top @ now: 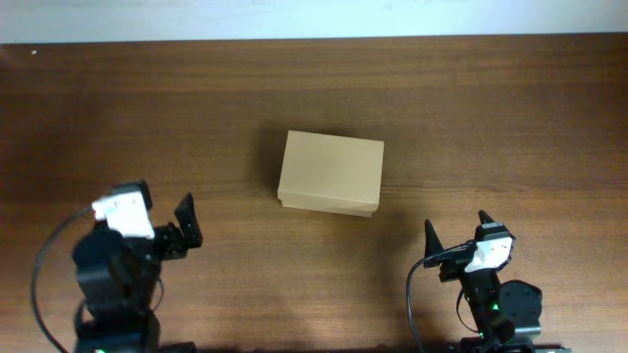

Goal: Pack container

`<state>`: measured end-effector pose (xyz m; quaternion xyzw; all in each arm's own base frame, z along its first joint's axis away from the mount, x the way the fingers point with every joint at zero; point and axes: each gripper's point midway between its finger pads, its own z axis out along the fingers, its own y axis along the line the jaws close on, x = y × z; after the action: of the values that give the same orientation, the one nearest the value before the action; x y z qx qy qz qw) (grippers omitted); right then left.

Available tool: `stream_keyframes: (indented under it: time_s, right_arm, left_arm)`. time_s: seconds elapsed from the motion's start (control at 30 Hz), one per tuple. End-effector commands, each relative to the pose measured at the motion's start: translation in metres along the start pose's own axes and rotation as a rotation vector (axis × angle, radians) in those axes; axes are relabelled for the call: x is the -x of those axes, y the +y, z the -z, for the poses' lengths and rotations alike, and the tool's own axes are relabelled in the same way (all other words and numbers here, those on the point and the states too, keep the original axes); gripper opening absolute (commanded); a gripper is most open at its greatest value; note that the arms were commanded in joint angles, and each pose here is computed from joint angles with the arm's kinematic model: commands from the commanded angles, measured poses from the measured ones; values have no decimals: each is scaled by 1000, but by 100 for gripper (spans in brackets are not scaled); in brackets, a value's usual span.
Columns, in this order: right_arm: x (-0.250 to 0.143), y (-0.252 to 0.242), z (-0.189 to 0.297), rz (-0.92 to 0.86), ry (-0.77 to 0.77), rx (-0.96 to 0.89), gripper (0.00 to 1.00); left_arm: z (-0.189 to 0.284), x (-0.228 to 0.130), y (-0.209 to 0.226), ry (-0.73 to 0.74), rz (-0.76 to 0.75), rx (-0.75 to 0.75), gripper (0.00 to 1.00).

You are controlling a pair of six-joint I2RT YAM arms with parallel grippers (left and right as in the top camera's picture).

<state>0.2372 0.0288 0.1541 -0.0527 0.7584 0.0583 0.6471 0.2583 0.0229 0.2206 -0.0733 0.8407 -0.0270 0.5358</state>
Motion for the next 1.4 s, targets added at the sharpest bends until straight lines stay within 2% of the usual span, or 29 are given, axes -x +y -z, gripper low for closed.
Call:
stream_keyframes:
  time_s: [0.0,0.13,0.27,0.53,1.03,1.37]
  right_arm:
    - [-2,-1,0,-4,-2,-7,99]
    - [-2,-1,0,-4,-2,-7,99]
    - [-2,-1,0,-4,-2,-7,99]
    - [-2,-1,0,-4,-2,-7,99]
    - [-2,-1,0,-4,-2,-7,99]
    - [-2,-1,0,-4,-2,-7,99]
  left_arm:
    - [-4,-14,2,-66,-16,-1,100]
    - [-9,-25,9,-158,-32,37,99]
    - [-13,-37,22,-220,-41,142,100]
    - [-16,-57,36,-194,-50,239,99]
    - [-14,-55,29,-206,-118,204,99]
    - [-12,-66,22,-225,-119,153,99]
